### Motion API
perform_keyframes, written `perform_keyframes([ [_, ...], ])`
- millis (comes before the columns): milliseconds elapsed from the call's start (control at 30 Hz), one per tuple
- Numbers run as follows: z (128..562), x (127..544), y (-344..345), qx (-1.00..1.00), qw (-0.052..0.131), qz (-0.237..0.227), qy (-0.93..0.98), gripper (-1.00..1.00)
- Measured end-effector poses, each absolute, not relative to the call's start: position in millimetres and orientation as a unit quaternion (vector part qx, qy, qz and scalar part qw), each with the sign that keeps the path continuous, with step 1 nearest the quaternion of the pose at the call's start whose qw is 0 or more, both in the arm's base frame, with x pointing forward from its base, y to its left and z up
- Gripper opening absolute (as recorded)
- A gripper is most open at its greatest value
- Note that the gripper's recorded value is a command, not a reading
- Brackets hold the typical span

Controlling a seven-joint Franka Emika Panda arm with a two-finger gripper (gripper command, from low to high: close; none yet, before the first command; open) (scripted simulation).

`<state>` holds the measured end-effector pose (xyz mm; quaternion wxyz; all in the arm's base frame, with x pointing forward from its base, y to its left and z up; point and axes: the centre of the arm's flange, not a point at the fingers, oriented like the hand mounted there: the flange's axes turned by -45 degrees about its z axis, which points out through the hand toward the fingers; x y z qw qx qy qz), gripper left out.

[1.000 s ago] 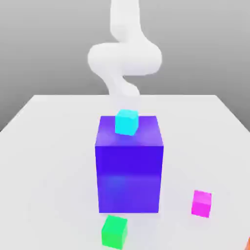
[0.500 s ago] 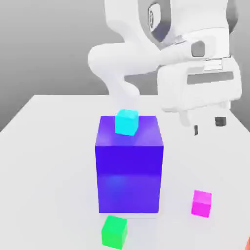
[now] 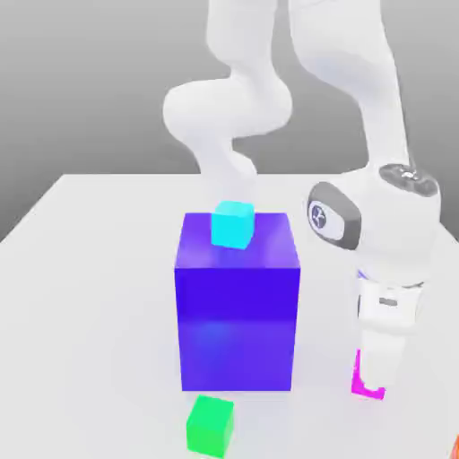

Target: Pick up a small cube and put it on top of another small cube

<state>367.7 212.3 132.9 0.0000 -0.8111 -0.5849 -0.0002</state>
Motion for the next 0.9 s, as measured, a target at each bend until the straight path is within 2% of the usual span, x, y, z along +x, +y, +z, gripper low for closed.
perform_keyframes([
  [200, 130, 367, 212, -0.811, 0.0, 0.001, -0.585, -1.0],
  [400, 187, 370, 208, -0.817, -0.001, 0.001, -0.577, -1.0],
  [567, 213, 424, 120, -0.919, -0.003, 0.001, -0.394, -1.0],
  [700, 231, 451, 28, -0.976, -0.001, 0.001, -0.22, -1.0],
  [767, 226, 460, -10, -0.99, 0.0, 0.0, -0.142, -1.0],
  [867, 193, 463, -22, -0.993, 0.001, 0.0, -0.115, -1.0],
  [900, 184, 462, -23, -0.994, 0.0, 0.0, -0.113, 1.0],
])
